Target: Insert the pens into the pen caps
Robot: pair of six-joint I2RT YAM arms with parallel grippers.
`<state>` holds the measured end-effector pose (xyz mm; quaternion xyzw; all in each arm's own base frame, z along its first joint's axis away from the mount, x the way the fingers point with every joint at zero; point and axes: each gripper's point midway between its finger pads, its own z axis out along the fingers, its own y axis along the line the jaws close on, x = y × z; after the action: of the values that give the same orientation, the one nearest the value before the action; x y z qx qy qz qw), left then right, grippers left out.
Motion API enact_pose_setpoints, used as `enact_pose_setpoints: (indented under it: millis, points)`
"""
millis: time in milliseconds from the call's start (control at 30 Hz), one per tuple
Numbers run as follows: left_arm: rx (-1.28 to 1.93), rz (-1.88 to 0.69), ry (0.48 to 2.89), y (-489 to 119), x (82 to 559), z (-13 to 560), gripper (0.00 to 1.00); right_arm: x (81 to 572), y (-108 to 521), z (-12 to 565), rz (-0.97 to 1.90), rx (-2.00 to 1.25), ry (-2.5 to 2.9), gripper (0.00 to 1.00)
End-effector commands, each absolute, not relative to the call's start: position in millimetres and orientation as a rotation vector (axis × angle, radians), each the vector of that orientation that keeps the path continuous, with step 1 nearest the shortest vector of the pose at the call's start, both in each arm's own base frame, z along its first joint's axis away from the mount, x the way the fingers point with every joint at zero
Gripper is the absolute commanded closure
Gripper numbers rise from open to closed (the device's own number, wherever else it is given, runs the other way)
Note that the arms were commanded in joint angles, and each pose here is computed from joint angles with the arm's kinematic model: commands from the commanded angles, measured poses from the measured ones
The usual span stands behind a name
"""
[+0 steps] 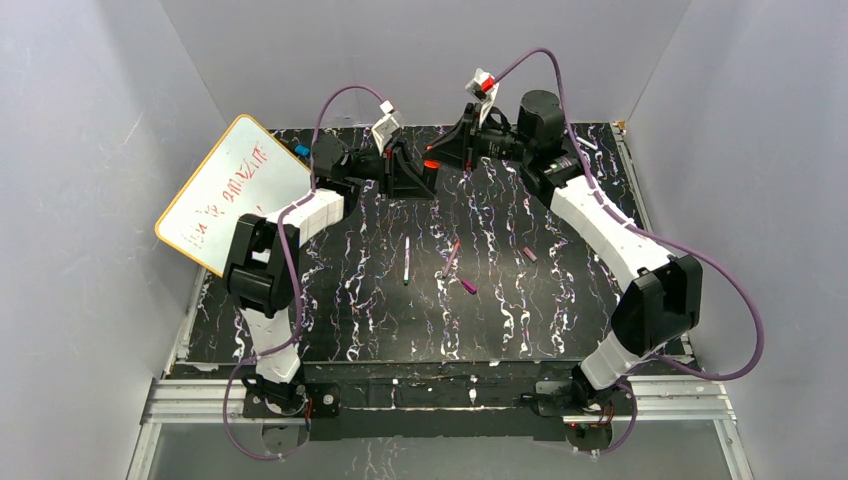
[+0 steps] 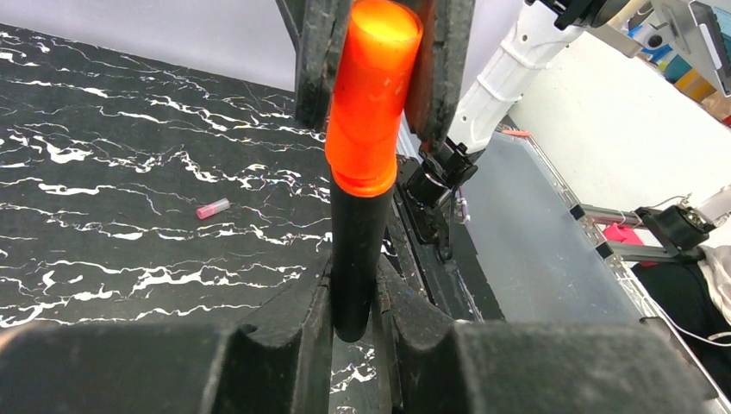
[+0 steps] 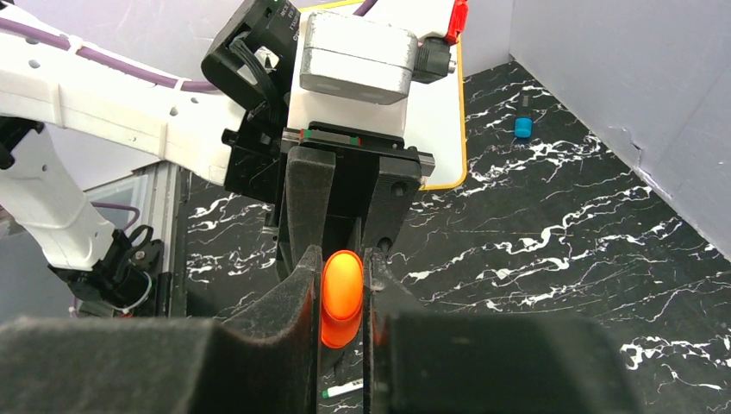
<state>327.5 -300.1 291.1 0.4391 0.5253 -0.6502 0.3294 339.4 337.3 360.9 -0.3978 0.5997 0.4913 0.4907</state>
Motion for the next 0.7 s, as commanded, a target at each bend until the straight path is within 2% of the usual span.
enact_pose_setpoints:
  millis: [0,333,667]
  points:
    - [0.906,-1.490,1.122,-289,366,390,1.00,287,346,256,1.373,-1.052,1.831,0.99]
    - [0.858,-1.212,1.250,-281,391,378,1.00,276,364,230,1.359,-1.054,1.909,0.99]
    - [0.879,-1.179,1.233,-279,392,384,1.00,264,364,209,1.395,-1.071,1.967,0.99]
